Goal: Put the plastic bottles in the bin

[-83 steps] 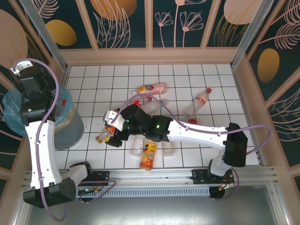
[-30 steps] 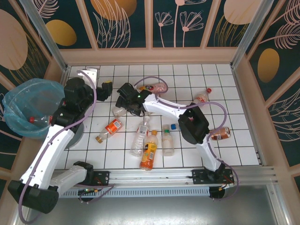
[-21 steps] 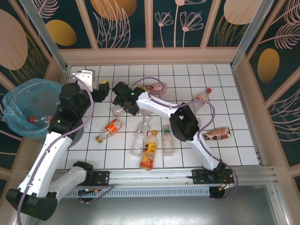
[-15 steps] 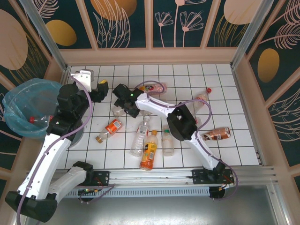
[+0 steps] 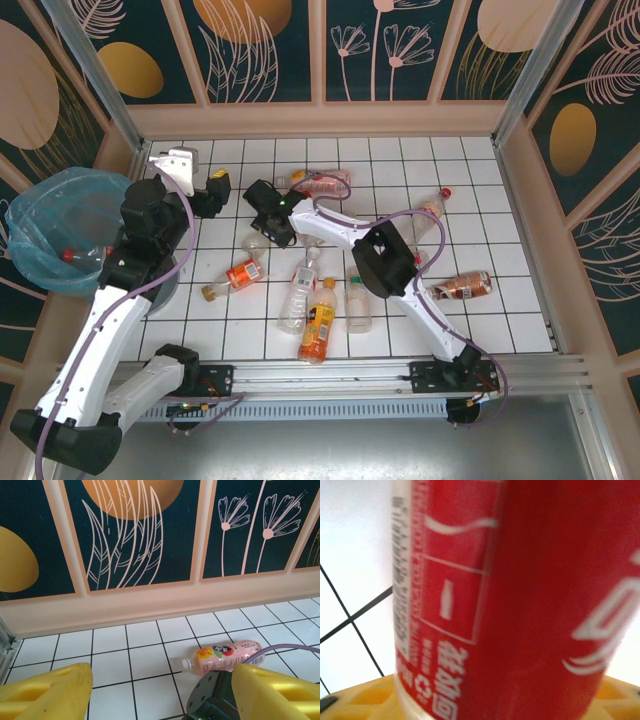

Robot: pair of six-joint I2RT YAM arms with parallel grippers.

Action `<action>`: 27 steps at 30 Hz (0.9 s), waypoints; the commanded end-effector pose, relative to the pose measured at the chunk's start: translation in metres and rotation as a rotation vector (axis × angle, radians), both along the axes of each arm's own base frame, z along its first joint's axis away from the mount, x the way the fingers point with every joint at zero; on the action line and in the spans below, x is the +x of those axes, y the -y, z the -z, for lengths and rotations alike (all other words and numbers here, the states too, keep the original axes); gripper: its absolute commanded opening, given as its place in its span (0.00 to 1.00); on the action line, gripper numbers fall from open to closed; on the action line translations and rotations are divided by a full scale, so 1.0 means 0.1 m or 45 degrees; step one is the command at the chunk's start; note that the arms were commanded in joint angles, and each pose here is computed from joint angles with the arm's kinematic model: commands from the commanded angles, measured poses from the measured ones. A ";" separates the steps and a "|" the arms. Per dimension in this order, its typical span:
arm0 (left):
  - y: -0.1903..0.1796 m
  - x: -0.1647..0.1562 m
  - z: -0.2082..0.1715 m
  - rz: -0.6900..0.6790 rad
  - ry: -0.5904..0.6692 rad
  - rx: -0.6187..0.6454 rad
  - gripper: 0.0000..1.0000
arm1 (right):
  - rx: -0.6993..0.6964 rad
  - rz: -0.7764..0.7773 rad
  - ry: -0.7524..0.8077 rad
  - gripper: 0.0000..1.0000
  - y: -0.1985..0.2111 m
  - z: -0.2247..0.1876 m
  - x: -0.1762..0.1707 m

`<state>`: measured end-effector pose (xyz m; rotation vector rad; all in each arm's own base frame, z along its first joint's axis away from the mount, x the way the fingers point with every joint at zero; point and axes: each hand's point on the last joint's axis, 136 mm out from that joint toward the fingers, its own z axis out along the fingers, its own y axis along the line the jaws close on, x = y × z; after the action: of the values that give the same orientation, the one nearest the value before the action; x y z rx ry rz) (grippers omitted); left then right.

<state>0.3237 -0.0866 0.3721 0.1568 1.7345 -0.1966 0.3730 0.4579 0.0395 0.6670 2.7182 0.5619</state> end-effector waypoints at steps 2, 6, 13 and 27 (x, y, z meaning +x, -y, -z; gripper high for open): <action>-0.11 0.01 -0.33 -0.083 0.035 -0.048 0.74 | -0.007 -0.068 0.219 0.49 -0.09 -0.48 0.14; -0.12 0.08 -0.46 -0.117 -0.002 -0.091 0.74 | -0.003 -0.165 0.351 0.47 -0.16 -0.91 0.07; 0.12 0.23 -0.59 -0.002 -0.083 -0.202 0.75 | -0.057 -0.395 0.744 0.44 -0.24 -1.78 -0.20; 0.80 0.10 -0.99 0.492 -0.119 -0.446 0.75 | 0.469 -1.140 1.397 0.35 0.09 -2.79 -1.20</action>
<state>0.3449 -0.1511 0.4530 0.1785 1.7669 -0.6618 0.2753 0.4412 0.2725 -0.5239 1.9344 1.0739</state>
